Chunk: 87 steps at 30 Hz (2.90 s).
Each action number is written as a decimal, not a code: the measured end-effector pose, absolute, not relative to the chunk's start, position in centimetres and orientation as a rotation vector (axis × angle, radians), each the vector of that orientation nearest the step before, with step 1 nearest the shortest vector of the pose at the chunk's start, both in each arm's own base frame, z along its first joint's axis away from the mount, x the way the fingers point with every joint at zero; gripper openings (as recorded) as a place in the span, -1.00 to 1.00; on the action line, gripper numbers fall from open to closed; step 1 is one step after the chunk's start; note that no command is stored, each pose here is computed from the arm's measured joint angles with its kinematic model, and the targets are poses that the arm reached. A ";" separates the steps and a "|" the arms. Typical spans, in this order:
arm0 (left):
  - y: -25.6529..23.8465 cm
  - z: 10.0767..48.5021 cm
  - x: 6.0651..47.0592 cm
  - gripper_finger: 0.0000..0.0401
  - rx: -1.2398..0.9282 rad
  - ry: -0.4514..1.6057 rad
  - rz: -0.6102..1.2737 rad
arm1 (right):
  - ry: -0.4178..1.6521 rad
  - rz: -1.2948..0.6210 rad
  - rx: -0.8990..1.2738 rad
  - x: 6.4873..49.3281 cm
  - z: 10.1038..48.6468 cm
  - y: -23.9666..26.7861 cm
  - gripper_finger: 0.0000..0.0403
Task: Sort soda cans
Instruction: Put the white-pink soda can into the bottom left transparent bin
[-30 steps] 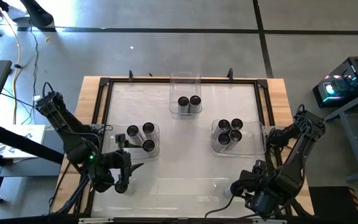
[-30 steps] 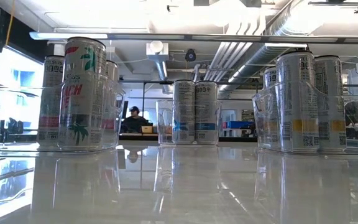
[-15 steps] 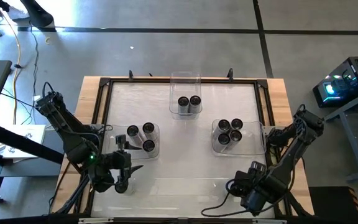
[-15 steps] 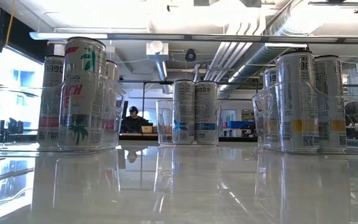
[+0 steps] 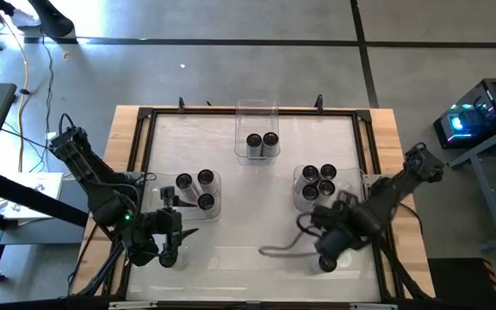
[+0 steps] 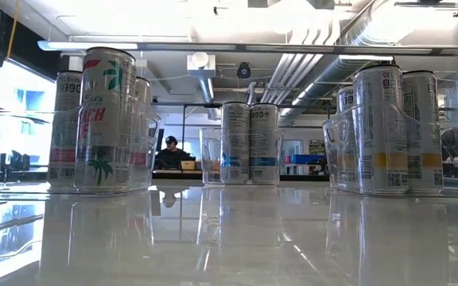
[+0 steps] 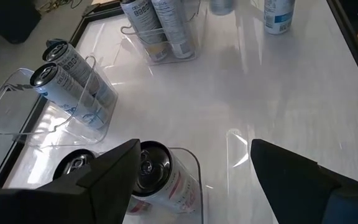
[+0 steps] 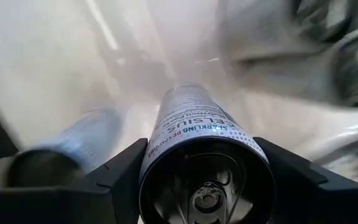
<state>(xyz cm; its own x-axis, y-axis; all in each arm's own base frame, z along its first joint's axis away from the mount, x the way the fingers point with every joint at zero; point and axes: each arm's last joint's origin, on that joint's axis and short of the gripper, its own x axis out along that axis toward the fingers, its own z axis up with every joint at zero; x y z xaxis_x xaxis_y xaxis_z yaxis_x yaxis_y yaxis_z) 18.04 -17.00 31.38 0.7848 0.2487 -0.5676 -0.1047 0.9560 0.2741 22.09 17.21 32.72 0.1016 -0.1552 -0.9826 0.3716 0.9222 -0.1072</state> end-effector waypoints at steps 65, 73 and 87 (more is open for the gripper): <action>-20.4 28.9 28.2 0.54 0.196 0.459 -0.252 | 0.869 -0.353 -0.415 31.6 35.1 25.3 0.64; -16.4 28.3 29.6 0.60 0.253 0.610 -0.403 | 0.407 -0.425 -0.322 24.1 34.7 33.0 0.64; -13.8 26.2 31.6 0.60 0.282 0.703 -0.409 | 0.244 -0.452 -0.261 21.6 30.7 34.8 0.64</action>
<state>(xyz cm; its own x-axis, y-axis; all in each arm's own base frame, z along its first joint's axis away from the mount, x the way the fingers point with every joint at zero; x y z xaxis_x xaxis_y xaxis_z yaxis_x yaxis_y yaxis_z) 31.64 -13.82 26.24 0.6888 -0.2674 -0.6739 0.4539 0.8839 0.1132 21.59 34.80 30.66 0.8718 -0.4583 -0.1731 0.3965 0.8676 -0.3000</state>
